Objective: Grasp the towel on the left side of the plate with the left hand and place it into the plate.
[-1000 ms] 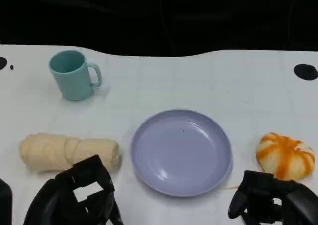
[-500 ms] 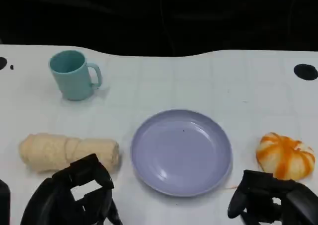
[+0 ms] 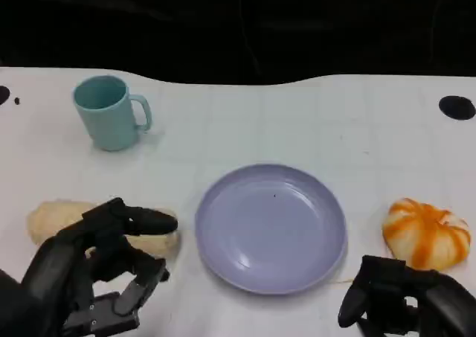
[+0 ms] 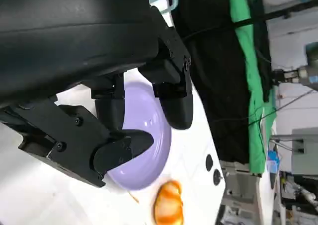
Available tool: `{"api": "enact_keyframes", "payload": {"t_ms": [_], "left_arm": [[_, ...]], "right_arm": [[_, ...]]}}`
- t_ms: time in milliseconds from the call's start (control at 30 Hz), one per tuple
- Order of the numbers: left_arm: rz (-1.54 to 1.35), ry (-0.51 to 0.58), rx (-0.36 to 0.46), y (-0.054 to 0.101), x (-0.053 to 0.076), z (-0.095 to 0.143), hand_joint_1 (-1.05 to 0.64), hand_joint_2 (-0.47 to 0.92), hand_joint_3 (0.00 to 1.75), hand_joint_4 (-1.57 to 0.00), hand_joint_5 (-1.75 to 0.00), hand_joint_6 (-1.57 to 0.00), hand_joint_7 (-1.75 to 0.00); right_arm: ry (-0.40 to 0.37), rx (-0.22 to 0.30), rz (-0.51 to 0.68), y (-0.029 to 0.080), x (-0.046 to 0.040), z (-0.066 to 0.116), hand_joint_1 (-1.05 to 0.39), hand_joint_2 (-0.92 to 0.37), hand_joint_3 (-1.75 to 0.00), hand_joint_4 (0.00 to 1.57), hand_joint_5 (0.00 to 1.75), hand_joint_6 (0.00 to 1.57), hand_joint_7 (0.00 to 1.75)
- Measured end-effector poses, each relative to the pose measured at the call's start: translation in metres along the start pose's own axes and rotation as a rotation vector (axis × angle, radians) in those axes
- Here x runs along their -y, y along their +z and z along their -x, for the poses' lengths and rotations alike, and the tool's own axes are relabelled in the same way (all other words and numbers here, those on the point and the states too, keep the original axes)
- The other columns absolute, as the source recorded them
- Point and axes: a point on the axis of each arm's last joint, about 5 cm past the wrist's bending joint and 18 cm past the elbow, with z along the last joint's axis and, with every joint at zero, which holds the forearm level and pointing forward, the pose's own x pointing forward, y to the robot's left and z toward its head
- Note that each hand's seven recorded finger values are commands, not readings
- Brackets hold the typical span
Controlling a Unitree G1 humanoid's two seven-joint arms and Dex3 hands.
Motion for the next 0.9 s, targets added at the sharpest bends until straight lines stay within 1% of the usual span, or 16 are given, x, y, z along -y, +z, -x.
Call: {"api": "enact_keyframes", "payload": {"t_ms": [67,100,167,200,267,367,467,567,667,767,833,900], "left_arm": [[-0.079,-0.003,0.033,0.0,-0.003,-0.001,-0.22,0.85,0.43,-0.43,-0.9,-0.49,-0.31],[-0.129,-0.016,0.048,0.002,-0.005,-0.002,-0.25,0.88,0.33,-0.39,-0.84,-0.48,-0.25],[-0.228,-0.053,0.075,0.007,-0.01,-0.005,-0.27,0.91,0.21,-0.34,-0.74,-0.45,-0.17],[-0.272,-0.065,0.074,0.01,-0.013,-0.005,-0.29,0.92,0.15,-0.32,-0.68,-0.44,-0.12],[-0.363,-0.073,0.063,0.015,-0.018,-0.005,-0.31,0.92,0.1,-0.32,-0.6,-0.43,-0.08],[-0.517,-0.084,0.063,0.024,-0.023,-0.005,-0.37,0.92,0.06,-0.3,-0.55,-0.42,-0.05],[-0.669,-0.076,0.083,0.033,-0.027,-0.008,-0.41,0.91,0.03,-0.3,-0.5,-0.43,-0.03],[-0.848,-0.066,0.08,0.039,-0.029,-0.012,-0.44,0.9,0.0,-0.34,-0.36,-0.43,-0.01],[-1.03,-0.054,0.077,0.045,-0.027,-0.019,-0.47,0.89,0.0,-0.35,-0.29,-0.42,0.0],[-1.176,-0.061,0.08,0.045,-0.021,-0.029,-0.5,0.89,0.0,-0.34,-0.27,-0.39,0.0],[-1.248,-0.074,0.063,0.042,-0.019,-0.035,-0.5,0.89,0.0,-0.34,-0.26,-0.37,0.0],[-1.299,-0.097,0.029,0.038,-0.018,-0.043,-0.5,0.9,0.01,-0.32,-0.24,-0.35,0.0]], "right_arm": [[0.003,0.002,-0.003,0.0,-0.0008,-0.001,-0.01,-0.58,-1.15,0.74,1.75,0.62,1.49],[0.003,0.003,-0.004,0.0,-0.001,-0.001,-0.01,-0.58,-1.16,0.74,1.75,0.62,1.49],[0.001,0.005,-0.004,0.0,-0.0007,-0.002,0.0,-0.58,-1.16,0.74,1.75,0.62,1.49],[0.001,0.007,-0.003,0.0,-0.0006,-0.003,0.0,-0.58,-1.16,0.74,1.75,0.62,1.49],[-0.001,0.006,-0.006,0.0,-0.0005,-0.003,0.0,-0.58,-1.16,0.74,1.75,0.62,1.49],[-0.003,0.002,-0.01,0.0,-0.0005,-0.003,0.01,-0.59,-1.16,0.73,1.75,0.61,1.5],[-0.004,-0.002,-0.011,0.0,-0.0004,-0.003,0.01,-0.59,-1.15,0.72,1.75,0.61,1.5],[-0.005,-0.001,-0.015,0.0,-0.0001,-0.003,0.01,-0.6,-1.14,0.72,1.75,0.6,1.5],[-0.01,-0.001,-0.021,-0.001,0.0008,-0.003,0.01,-0.61,-1.14,0.72,1.75,0.6,1.5],[-0.015,-0.001,-0.021,-0.001,0.0012,-0.002,-0.01,-0.61,-1.13,0.71,1.75,0.6,1.5],[-0.016,-0.001,-0.019,0.0,0.0011,-0.002,-0.01,-0.61,-1.12,0.71,1.75,0.6,1.5],[-0.017,-0.001,-0.016,0.0,0.0011,-0.002,-0.01,-0.61,-1.12,0.71,1.75,0.6,1.5]]}}
